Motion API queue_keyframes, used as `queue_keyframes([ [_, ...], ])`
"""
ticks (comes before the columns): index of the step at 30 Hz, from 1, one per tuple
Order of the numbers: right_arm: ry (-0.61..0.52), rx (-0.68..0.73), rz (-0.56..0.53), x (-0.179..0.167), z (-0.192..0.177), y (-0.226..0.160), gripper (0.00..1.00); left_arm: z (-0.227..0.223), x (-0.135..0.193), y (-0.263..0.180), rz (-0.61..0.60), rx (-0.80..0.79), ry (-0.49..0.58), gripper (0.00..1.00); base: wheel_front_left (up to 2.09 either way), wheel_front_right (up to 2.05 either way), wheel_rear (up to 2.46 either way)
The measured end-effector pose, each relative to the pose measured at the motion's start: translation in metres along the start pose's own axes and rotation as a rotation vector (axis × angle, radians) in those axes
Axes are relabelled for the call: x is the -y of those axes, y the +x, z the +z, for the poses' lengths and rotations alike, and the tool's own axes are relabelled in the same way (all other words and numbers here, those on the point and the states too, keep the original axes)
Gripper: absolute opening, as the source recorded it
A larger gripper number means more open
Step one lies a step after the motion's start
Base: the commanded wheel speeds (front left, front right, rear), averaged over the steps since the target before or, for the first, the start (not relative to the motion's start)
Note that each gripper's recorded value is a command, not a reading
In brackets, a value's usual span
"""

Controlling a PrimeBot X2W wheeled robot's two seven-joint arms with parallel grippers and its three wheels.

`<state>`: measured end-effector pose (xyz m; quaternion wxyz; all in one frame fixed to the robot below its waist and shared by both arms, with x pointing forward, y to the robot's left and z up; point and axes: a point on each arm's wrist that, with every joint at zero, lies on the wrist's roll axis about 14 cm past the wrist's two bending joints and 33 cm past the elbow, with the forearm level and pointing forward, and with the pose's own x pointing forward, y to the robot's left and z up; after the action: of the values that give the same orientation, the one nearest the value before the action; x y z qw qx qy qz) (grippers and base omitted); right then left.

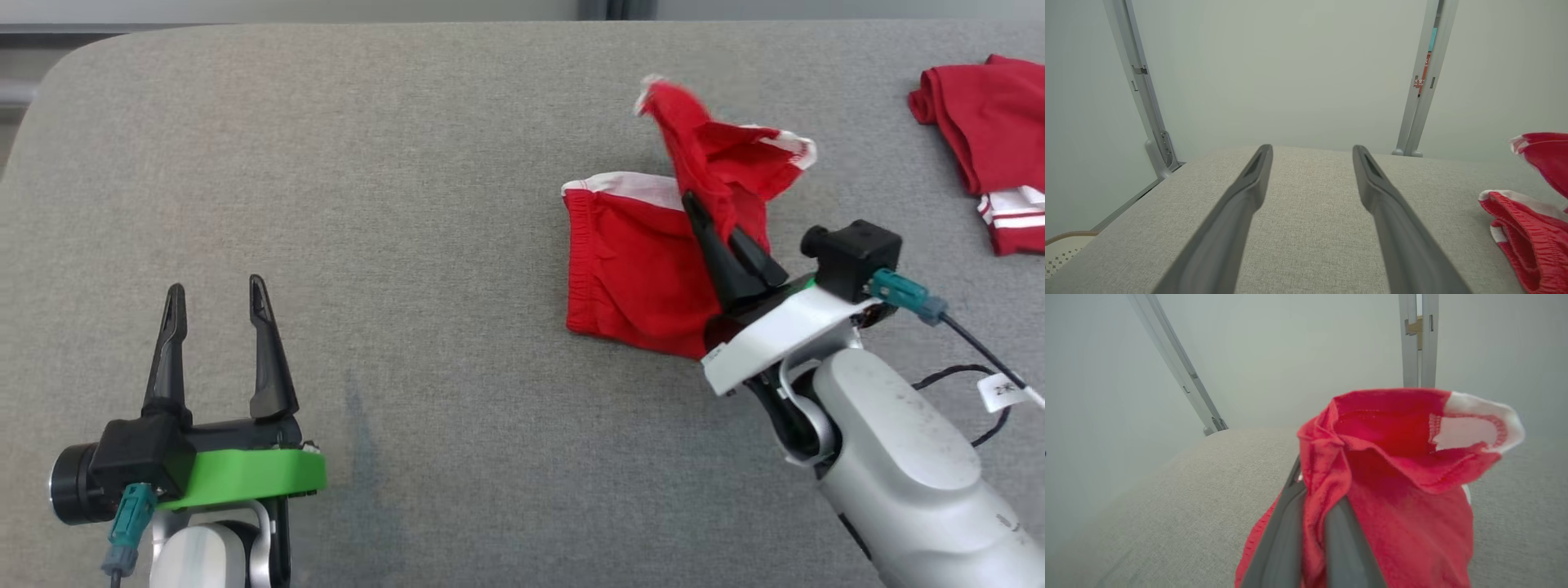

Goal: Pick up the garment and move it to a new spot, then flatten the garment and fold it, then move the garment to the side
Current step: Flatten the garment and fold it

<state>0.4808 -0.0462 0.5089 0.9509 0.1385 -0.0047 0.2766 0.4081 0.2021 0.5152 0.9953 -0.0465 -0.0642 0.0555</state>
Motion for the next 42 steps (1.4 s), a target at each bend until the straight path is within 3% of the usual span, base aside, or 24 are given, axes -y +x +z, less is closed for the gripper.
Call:
queue_keyframes([
  [9,0.078,-0.188,0.101,-0.049,-0.074,0.009,0.0,-0.003,-0.015,-0.005,0.052,-0.016,0.004,1.0,0.0,0.0,0.0],
  [10,0.08,-0.206,0.111,-0.053,-0.08,0.008,0.38,-0.004,-0.015,-0.005,0.055,-0.02,0.005,1.0,0.0,0.0,0.0],
  [11,0.076,-0.219,0.124,-0.057,-0.085,0.007,1.0,-0.006,-0.015,-0.005,0.056,-0.023,0.005,1.0,0.0,0.0,0.0],
  [16,0.06,-0.17,0.148,-0.06,-0.072,0.011,1.0,-0.008,-0.015,-0.002,0.061,-0.028,0.004,1.0,0.0,0.0,0.0],
  [24,-0.028,0.021,-0.026,0.011,-0.006,-0.004,1.0,-0.007,-0.011,0.001,0.048,-0.021,0.002,1.0,0.0,0.0,0.0],
  [31,-0.059,-0.043,-0.18,0.065,-0.023,-0.021,1.0,-0.01,-0.009,0.002,0.04,-0.028,0.003,1.0,0.0,0.0,0.0],
  [32,-0.055,-0.064,-0.191,0.069,-0.03,-0.022,0.42,-0.011,-0.009,0.002,0.039,-0.029,0.004,1.0,0.0,0.0,0.0],
  [33,-0.054,-0.083,-0.196,0.071,-0.036,-0.022,0.0,-0.011,-0.009,0.002,0.04,-0.03,0.005,1.0,0.0,0.0,0.0],
  [42,-0.034,-0.165,-0.17,0.063,-0.067,0.004,0.0,-0.016,-0.015,0.001,0.058,-0.046,0.015,1.0,0.0,0.0,0.0],
])
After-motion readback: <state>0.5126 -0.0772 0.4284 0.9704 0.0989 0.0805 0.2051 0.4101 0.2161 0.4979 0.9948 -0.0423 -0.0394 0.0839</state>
